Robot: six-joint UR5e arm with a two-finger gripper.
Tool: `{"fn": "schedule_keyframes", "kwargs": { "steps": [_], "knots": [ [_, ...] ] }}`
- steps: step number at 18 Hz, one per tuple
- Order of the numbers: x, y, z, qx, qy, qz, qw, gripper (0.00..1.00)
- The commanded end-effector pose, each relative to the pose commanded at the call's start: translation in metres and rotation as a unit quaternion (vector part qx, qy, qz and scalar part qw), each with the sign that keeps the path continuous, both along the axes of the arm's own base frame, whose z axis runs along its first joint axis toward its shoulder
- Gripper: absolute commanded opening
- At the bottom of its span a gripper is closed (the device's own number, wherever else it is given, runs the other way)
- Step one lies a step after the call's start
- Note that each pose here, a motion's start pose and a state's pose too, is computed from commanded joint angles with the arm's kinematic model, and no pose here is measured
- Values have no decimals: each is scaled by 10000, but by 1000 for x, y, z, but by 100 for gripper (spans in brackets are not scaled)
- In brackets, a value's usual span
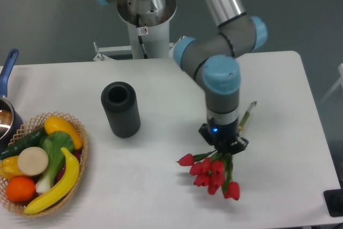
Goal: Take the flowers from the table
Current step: 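Lift the gripped tulip bunch up off the table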
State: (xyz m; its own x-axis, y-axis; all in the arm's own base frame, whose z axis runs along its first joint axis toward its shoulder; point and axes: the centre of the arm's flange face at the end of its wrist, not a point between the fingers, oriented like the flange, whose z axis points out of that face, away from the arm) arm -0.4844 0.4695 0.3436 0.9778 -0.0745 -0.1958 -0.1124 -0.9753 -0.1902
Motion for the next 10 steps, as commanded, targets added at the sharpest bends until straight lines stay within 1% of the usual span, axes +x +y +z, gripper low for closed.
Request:
{"fn": "schedule_keyframes", "kwargs": {
  "steps": [3, 10],
  "knots": [
    [-8, 9, 17, -149, -224, -21, 9996, 0],
    [-10, 13, 23, -185, -238, -39, 9995, 0]
  ]
}}
